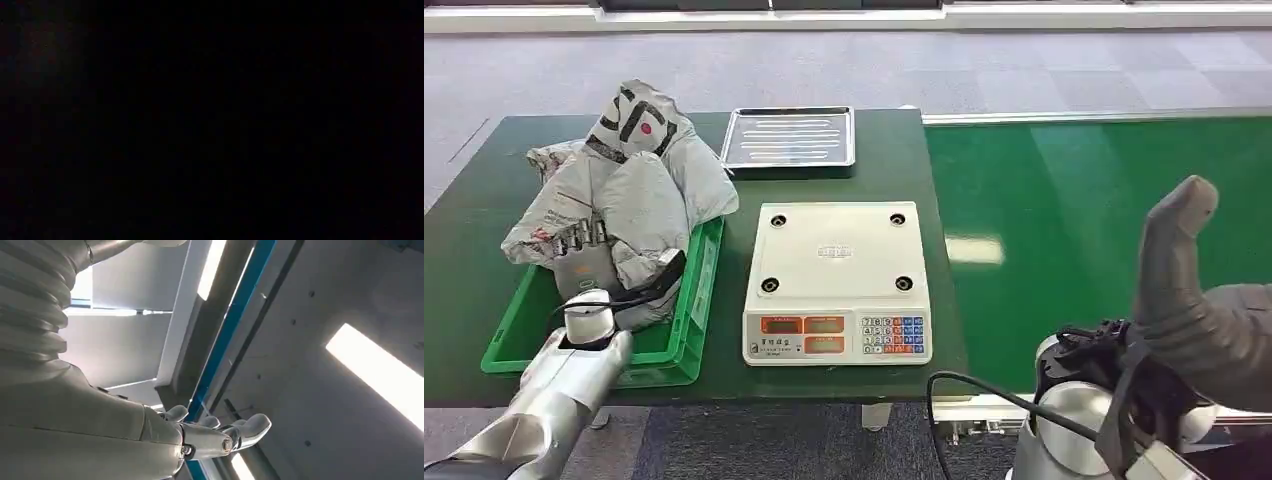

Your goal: Moved the parcel from conveyor to table for the left to box.

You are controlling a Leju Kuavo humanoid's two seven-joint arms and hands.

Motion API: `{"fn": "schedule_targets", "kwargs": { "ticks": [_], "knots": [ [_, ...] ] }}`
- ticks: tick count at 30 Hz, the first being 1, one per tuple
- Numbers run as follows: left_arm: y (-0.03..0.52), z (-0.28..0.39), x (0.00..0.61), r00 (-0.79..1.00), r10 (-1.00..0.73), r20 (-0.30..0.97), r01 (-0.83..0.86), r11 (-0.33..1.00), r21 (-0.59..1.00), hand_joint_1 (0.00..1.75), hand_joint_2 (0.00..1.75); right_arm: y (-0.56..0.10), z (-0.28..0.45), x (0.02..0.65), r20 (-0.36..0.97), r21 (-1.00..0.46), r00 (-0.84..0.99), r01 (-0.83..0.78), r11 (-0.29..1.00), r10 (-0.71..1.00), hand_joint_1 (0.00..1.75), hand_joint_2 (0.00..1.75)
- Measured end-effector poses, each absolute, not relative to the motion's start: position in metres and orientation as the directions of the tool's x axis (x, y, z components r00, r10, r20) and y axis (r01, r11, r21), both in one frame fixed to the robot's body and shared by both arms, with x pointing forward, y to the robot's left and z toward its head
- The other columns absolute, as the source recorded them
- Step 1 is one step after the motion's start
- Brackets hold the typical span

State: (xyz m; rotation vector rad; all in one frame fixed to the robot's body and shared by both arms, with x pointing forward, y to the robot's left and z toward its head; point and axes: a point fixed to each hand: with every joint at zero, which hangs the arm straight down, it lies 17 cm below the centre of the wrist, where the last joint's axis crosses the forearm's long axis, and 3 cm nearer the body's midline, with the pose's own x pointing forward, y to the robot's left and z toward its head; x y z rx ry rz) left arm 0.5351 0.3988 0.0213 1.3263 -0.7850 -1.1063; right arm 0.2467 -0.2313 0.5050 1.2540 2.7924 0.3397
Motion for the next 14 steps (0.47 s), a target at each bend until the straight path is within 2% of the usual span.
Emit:
{"fn": "schedule_targets", "kwargs": {
  "ticks": [3,5,6,8,9,11,13,14],
  "knots": [
    [0.394,0.035,0.541,0.318,-0.942,-0.11,0.092,-0.085,0.992,0.0,0.0,-0.231,0.504,0.249,0.038,0.219,-0.669,0.73,0.647,0.742,0.0,1.75],
    [0.388,0.063,0.545,0.302,-0.953,-0.034,-0.075,-0.06,0.995,0.0,0.0,-0.23,0.503,0.25,0.04,0.216,-0.668,0.732,0.646,0.743,0.0,1.75],
    [0.375,0.08,0.546,0.266,-0.963,0.039,-0.168,-0.006,0.986,0.0,0.0,-0.23,0.503,0.25,0.039,0.214,-0.667,0.733,0.645,0.744,0.0,1.75],
    [0.343,0.143,0.547,0.13,-0.959,0.253,-0.395,0.184,0.9,0.0,0.0,-0.231,0.501,0.251,0.043,0.211,-0.665,0.736,0.644,0.746,0.0,1.75],
    [0.327,0.178,0.547,0.012,-0.957,0.289,-0.482,0.248,0.84,0.0,0.0,-0.231,0.501,0.251,0.045,0.208,-0.665,0.736,0.644,0.745,0.0,1.75],
    [0.317,0.255,0.528,-0.224,-0.908,0.354,-0.655,0.409,0.635,0.0,0.0,-0.231,0.5,0.252,0.047,0.207,-0.667,0.735,0.646,0.744,0.0,1.75],
    [0.36,0.319,0.476,-0.361,-0.797,0.484,-0.81,0.525,0.259,0.0,0.0,-0.23,0.499,0.254,0.052,0.205,-0.673,0.73,0.652,0.738,0.0,1.75],
    [0.383,0.338,0.451,-0.43,-0.715,0.551,-0.835,0.547,0.059,0.0,0.0,-0.229,0.498,0.255,0.054,0.202,-0.674,0.73,0.653,0.736,0.0,1.75]
  ]
}}
